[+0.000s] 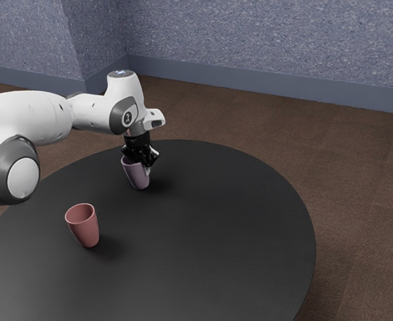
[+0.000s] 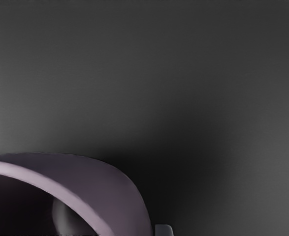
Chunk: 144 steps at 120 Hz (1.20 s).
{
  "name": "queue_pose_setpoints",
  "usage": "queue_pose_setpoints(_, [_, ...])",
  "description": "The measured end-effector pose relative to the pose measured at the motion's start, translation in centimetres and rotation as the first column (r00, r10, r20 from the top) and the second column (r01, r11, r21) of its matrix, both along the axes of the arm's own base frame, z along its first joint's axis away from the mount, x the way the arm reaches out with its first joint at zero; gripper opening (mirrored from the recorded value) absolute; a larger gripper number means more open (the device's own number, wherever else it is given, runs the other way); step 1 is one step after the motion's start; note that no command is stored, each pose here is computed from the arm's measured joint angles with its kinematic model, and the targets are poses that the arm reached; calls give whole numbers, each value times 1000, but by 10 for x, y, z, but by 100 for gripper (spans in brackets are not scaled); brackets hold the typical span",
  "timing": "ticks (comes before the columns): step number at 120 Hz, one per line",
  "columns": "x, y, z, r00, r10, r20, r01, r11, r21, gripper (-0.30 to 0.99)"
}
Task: Place the left cup onto the right cup
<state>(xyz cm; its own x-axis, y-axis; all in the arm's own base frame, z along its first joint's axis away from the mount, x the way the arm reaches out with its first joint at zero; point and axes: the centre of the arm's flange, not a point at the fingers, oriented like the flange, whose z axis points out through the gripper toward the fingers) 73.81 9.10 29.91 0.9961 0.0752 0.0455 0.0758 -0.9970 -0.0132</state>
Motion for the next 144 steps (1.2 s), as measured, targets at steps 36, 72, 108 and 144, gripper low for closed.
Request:
queue_pose_setpoints(36, [-5,-5,27,1000,-15,18,15,1000,7,-9])
queue_pose_setpoints(72, [-31,-16,60,999,-28,20,28,1000,9,-9])
queue_pose_setpoints(108, [-62,-32,87,999,-40,14,39,998,40,-9])
queue_pose_setpoints(144, [-90,-52,116,999,-39,21,37,995,91,-9])
